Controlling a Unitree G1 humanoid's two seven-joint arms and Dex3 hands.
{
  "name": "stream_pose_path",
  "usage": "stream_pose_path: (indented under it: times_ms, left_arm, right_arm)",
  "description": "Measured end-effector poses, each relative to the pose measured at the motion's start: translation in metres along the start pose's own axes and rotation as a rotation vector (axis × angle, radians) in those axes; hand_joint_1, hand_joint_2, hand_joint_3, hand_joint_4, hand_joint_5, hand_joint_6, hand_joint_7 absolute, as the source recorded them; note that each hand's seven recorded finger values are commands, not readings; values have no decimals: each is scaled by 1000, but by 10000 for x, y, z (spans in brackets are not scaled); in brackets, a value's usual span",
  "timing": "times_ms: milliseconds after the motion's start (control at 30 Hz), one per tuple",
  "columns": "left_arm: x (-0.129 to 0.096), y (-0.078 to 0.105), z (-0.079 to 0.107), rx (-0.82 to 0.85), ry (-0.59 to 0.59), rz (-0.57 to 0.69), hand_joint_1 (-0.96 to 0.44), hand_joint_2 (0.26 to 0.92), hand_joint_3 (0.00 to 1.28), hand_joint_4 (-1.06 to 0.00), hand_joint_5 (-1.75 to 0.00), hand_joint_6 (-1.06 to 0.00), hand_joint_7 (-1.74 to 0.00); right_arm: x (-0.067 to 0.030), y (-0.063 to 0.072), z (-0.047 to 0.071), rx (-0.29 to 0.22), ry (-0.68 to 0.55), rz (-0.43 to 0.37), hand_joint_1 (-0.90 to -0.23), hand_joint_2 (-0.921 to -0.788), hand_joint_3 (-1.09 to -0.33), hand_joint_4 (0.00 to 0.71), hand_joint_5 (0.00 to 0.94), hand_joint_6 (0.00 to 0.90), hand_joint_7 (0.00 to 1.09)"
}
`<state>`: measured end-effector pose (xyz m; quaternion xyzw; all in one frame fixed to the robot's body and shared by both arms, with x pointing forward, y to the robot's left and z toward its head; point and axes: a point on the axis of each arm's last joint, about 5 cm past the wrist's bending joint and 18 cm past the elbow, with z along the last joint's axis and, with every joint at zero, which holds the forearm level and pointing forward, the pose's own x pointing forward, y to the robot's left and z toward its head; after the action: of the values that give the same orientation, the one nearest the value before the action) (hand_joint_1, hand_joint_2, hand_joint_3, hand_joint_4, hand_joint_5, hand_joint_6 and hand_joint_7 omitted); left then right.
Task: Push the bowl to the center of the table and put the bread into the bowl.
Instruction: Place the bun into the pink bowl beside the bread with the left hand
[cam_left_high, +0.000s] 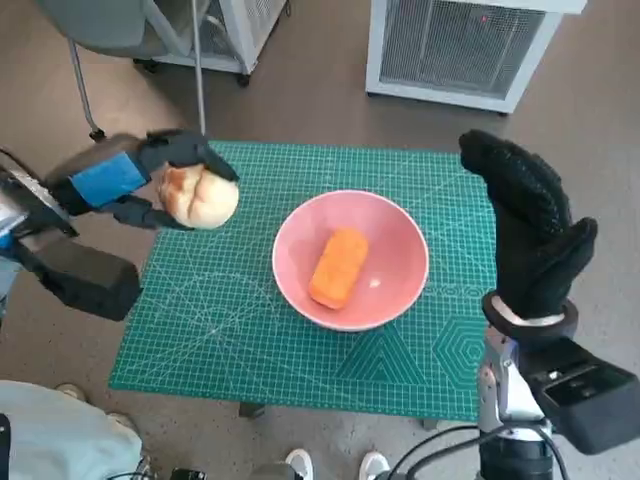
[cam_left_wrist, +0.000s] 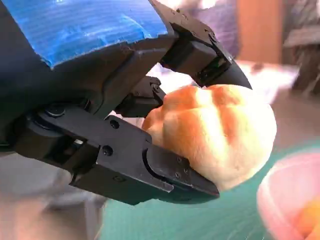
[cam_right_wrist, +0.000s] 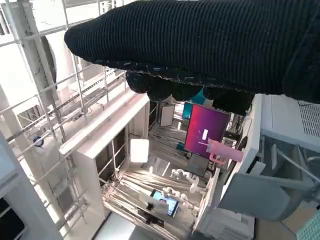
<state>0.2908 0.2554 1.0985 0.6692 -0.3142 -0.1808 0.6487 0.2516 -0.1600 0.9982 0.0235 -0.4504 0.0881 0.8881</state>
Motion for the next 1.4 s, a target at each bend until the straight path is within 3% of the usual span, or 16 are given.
stream_pose_path:
  times_ms: [400, 700, 933, 1000, 1067, 1100, 1167, 1200, 1300, 1400]
  left_arm:
    - [443, -28, 412, -16, -189, 122, 0, 921, 123, -577, -1222, -613, -1237]
    - [796, -214, 701, 2, -320, 50, 0, 921, 116, -588, -1192, -617, -1252]
    - [1026, -391, 842, 21, -345, -58, -1, 921, 108, -601, -1184, -622, -1241]
    - [1074, -447, 877, 12, -336, -84, -1, 921, 158, -548, -1235, -562, -1304]
    - [1117, -498, 917, -6, -314, -115, 0, 921, 264, -409, -1366, -460, -1418]
    - [1137, -516, 937, -15, -301, -133, 7, 906, 269, -374, -1213, -419, -1298]
    - [1164, -552, 971, -38, -267, -170, 30, 908, 213, -388, -594, -435, -758]
    - [1168, -569, 982, -48, -250, -186, 36, 913, 191, -403, -392, -456, -575]
    - [1165, -620, 1008, -77, -210, -224, 27, 918, 162, -392, -134, -472, -346]
    - [1138, -680, 1023, -101, -191, -244, -15, 915, 141, -360, -44, -460, -252]
  right_arm:
    - [-3, -3, -8, 1, 5, 0, -505, -921, -760, 331, 22, -1, 690]
    - [-3, -19, -3, -5, 8, 4, -500, -921, -763, 332, 23, -1, 694]
    - [-2, -34, 5, -11, 8, 8, -497, -921, -762, 332, 24, -1, 689]
    - [-1, -35, 8, -12, 8, 9, -497, -921, -762, 332, 24, -1, 688]
    - [-2, -39, 13, -15, 6, 11, -497, -921, -762, 331, 23, -1, 688]
    - [-1, -41, 15, -16, 6, 11, -497, -921, -762, 331, 23, -1, 688]
    - [0, -42, 19, -17, 4, 12, -497, -921, -761, 331, 23, -1, 687]
    - [0, -42, 20, -17, 4, 12, -497, -921, -761, 330, 23, -1, 687]
    - [-7, -50, 23, -19, 5, 12, -498, -921, -759, 330, 23, -1, 682]
    - [-16, -62, 25, -23, 8, 10, -498, -921, -758, 329, 22, -1, 677]
